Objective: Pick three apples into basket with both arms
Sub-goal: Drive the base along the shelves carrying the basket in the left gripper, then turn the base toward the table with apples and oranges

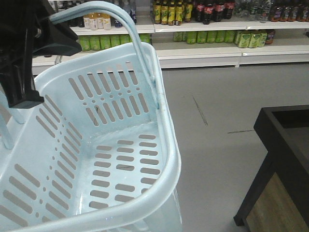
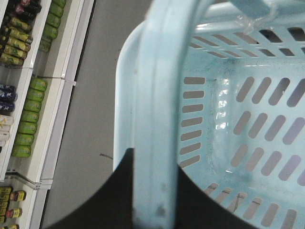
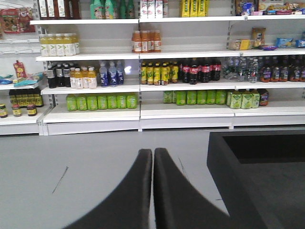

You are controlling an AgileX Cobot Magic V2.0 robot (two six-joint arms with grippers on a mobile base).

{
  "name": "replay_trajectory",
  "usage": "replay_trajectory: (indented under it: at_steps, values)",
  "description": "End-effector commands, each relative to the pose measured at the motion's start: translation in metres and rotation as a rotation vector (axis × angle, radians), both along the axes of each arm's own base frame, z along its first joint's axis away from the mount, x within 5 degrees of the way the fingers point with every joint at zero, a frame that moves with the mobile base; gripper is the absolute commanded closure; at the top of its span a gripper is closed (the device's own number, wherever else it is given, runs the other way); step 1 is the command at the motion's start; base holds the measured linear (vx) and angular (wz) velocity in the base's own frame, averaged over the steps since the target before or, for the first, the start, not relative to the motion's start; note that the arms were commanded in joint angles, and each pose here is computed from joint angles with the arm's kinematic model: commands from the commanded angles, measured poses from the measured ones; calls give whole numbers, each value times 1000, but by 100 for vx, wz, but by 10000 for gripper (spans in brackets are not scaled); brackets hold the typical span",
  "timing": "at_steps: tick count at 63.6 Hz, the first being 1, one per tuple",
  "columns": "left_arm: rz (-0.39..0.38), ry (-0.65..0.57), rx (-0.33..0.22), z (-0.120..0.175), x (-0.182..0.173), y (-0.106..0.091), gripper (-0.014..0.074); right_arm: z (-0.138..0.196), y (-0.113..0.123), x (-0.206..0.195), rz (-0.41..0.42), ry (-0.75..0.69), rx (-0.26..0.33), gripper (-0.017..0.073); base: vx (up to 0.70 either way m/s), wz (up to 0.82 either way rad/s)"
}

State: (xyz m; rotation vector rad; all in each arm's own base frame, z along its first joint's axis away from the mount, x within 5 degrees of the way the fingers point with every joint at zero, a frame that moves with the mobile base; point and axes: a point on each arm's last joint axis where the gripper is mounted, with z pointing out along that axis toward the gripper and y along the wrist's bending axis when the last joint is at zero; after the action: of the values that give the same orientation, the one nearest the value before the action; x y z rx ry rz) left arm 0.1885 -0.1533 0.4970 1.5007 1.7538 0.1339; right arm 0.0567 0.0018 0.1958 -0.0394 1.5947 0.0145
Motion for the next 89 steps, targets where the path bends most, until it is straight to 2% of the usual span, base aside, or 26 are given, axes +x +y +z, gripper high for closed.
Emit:
replay_trajectory:
  at_steps: [1, 41, 89]
  values:
    - [-2, -76, -79, 18, -8, 6, 600, 3, 0, 0, -3, -74, -6, 568, 5, -28]
    - [-2, -76, -79, 18, -8, 6, 600, 3, 0, 0, -3, -74, -6, 568, 2, -14]
    - [-2, -76, -79, 18, -9, 6, 600, 3, 0, 0, -3, -74, -6, 568, 5, -31]
